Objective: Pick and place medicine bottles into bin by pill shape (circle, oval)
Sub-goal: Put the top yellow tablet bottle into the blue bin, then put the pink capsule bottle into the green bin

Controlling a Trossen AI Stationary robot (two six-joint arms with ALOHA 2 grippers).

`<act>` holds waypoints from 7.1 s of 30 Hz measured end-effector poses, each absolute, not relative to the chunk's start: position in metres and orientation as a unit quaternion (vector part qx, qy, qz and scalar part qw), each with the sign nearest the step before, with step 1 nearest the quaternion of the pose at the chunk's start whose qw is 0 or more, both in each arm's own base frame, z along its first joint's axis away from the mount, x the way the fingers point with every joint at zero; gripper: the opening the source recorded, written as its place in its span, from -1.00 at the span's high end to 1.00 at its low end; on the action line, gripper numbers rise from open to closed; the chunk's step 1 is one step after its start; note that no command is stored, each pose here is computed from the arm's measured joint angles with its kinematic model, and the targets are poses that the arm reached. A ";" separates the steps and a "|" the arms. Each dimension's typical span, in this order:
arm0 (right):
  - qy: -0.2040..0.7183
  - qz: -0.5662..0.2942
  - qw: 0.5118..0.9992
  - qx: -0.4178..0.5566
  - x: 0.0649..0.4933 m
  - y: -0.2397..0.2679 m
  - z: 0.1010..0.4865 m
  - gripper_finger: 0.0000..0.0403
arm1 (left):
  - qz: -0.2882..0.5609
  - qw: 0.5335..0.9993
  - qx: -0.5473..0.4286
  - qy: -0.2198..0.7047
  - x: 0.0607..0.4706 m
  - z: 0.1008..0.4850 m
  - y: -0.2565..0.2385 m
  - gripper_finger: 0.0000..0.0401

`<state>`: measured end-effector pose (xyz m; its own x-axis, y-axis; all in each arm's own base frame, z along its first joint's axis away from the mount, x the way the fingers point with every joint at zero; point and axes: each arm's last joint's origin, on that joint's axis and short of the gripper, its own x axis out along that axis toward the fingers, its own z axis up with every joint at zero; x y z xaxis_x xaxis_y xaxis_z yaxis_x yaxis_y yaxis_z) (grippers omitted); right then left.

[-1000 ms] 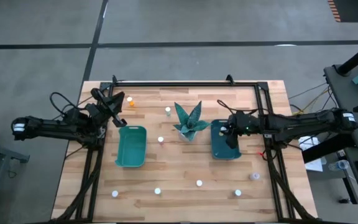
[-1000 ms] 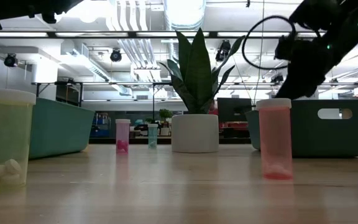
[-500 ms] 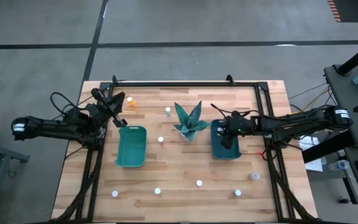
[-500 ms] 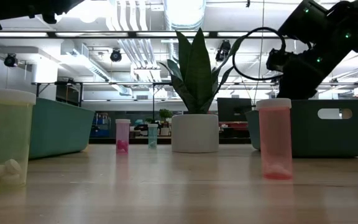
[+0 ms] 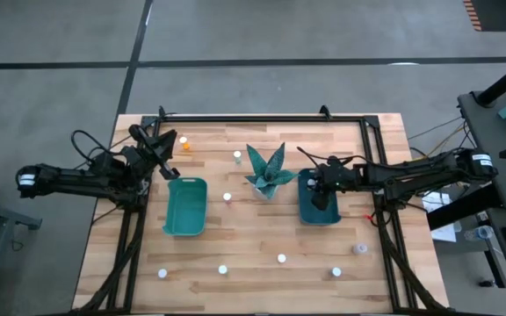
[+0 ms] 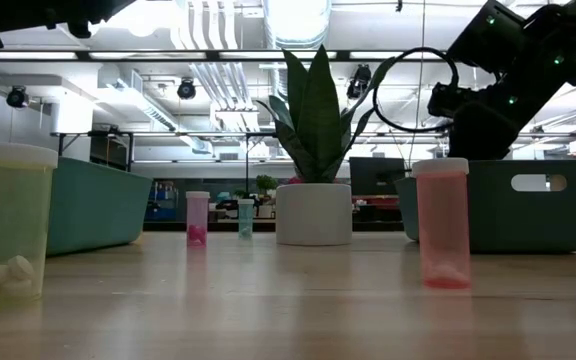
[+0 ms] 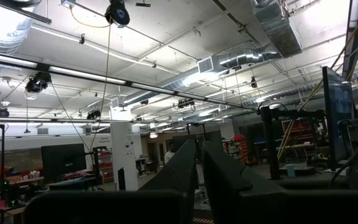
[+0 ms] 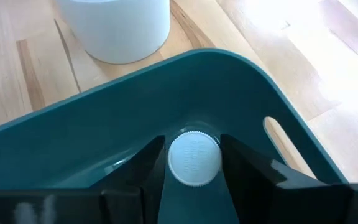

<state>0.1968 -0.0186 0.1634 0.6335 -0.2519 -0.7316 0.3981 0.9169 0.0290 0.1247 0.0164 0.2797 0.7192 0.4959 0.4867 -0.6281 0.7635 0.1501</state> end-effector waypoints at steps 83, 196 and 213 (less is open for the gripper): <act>-0.026 -0.026 0.990 -0.136 0.139 -0.004 0.262 0.72 | 0.165 0.899 -0.165 0.371 0.252 0.340 -0.033 0.94; -0.014 -0.029 0.988 -0.153 0.141 -0.004 0.257 0.72 | 0.097 0.863 -0.024 0.496 0.301 0.276 -0.016 0.56; -0.012 -0.029 0.988 -0.153 0.141 -0.004 0.257 0.72 | -0.108 0.911 -0.142 0.371 0.216 0.365 -0.028 0.53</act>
